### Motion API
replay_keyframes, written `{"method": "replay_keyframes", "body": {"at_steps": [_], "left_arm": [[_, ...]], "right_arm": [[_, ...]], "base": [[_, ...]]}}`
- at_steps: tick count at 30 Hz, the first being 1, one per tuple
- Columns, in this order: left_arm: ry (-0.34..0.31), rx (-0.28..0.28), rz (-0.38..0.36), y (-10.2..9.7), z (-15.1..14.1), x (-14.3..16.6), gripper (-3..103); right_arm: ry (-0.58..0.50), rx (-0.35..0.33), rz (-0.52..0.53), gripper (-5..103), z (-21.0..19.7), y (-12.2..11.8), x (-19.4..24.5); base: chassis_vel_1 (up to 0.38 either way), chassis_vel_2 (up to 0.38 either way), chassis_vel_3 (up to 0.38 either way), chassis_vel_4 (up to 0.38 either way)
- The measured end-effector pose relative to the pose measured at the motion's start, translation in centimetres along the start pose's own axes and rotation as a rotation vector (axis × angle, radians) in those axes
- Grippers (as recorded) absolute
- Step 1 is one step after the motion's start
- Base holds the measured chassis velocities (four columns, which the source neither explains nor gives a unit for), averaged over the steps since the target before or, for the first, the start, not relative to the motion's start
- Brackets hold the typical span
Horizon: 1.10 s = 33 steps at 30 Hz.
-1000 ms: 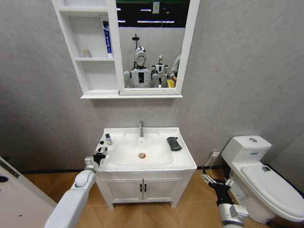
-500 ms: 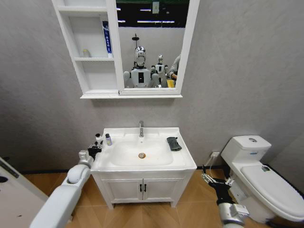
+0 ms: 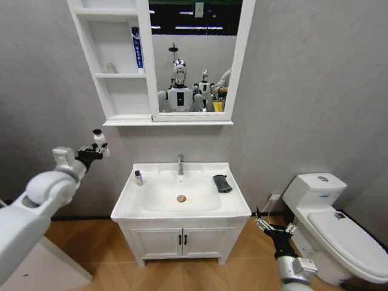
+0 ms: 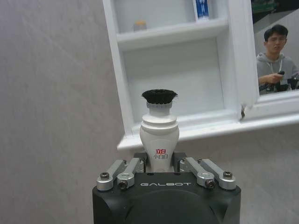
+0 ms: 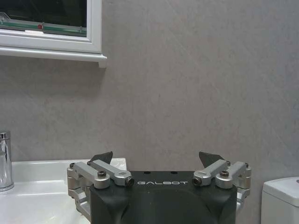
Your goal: Move facial cleanser and shampoo from washbasin to cabinet, then wipe washbasin with towel.
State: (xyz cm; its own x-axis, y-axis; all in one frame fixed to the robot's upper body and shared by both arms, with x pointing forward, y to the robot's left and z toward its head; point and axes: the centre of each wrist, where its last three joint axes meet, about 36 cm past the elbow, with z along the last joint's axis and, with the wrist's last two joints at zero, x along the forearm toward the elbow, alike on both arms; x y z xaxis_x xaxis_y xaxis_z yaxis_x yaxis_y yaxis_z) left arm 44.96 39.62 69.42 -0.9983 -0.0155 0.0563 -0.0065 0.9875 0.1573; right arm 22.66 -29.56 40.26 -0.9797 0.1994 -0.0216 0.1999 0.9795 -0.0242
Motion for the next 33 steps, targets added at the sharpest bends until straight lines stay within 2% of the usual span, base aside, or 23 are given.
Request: {"method": "replay_keyframes", "body": {"at_steps": [2, 5, 7, 8, 9, 12, 17, 20, 23, 27, 29, 33], "left_arm": [[-0.005, 0.001, 0.003, 0.6, -2.0, -0.5, 28], [-0.003, 0.012, 0.004, 1.0, -3.2, -1.1, 28], [-0.008, 0.024, 0.006, 1.4, -4.9, -2.1, 28], [-0.007, 0.052, 0.01, 1.4, -6.1, -3.1, 28], [-0.007, 0.052, 0.01, 1.4, -6.1, -3.1, 28], [0.023, 0.105, 0.033, 0.4, -7.3, -5.2, 28], [0.032, 0.136, 0.052, -1.4, -8.7, -7.6, 28], [0.035, 0.134, 0.051, -2.0, -9.5, -8.9, 28], [0.046, 0.111, 0.021, -2.2, -10.4, -11.3, 28], [0.053, 0.09, 0.005, -2.3, -10.7, -12.7, 28], [0.067, 0.064, -0.019, -2.6, -11.2, -15.2, 28], [0.073, 0.04, -0.044, -3.0, -11.5, -17.6, 28]], "right_arm": [[-0.003, 0.0, -0.002, 100, -0.1, 0.0, 0.0], [-0.005, 0.001, -0.003, 100, -0.2, 0.0, -0.1], [-0.009, 0.001, -0.005, 100, -0.4, 0.0, -0.1], [-0.012, 0.002, -0.005, 100, -0.5, 0.0, -0.1], [-0.012, 0.002, -0.005, 100, -0.5, 0.0, -0.1], [-0.015, 0.006, -0.001, 100, -0.5, -0.1, -0.1], [-0.018, 0.002, 0.005, 100, -0.5, -0.1, -0.2], [-0.018, 0.002, 0.007, 100, -0.4, -0.1, -0.2], [-0.016, 0.001, 0.01, 100, -0.2, -0.1, -0.2], [-0.017, 0.0, 0.012, 100, -0.2, -0.1, -0.3], [-0.017, -0.005, 0.012, 100, 0.0, 0.0, -0.4], [-0.014, -0.006, 0.012, 100, 0.2, 0.1, -0.4]], "base": [[0.0, 0.0, 0.0, 0.0], [0.0, 0.0, 0.0, 0.0], [0.0, 0.0, 0.0, 0.0], [0.0, 0.0, 0.0, 0.0], [0.0, 0.0, 0.0, 0.0], [0.0, 0.0, 0.0, 0.0], [0.0, 0.0, 0.0, 0.0], [0.0, 0.0, 0.0, 0.0], [0.0, 0.0, 0.0, 0.0], [0.0, 0.0, 0.0, 0.0], [0.0, 0.0, 0.0, 0.0], [0.0, 0.0, 0.0, 0.0]]}}
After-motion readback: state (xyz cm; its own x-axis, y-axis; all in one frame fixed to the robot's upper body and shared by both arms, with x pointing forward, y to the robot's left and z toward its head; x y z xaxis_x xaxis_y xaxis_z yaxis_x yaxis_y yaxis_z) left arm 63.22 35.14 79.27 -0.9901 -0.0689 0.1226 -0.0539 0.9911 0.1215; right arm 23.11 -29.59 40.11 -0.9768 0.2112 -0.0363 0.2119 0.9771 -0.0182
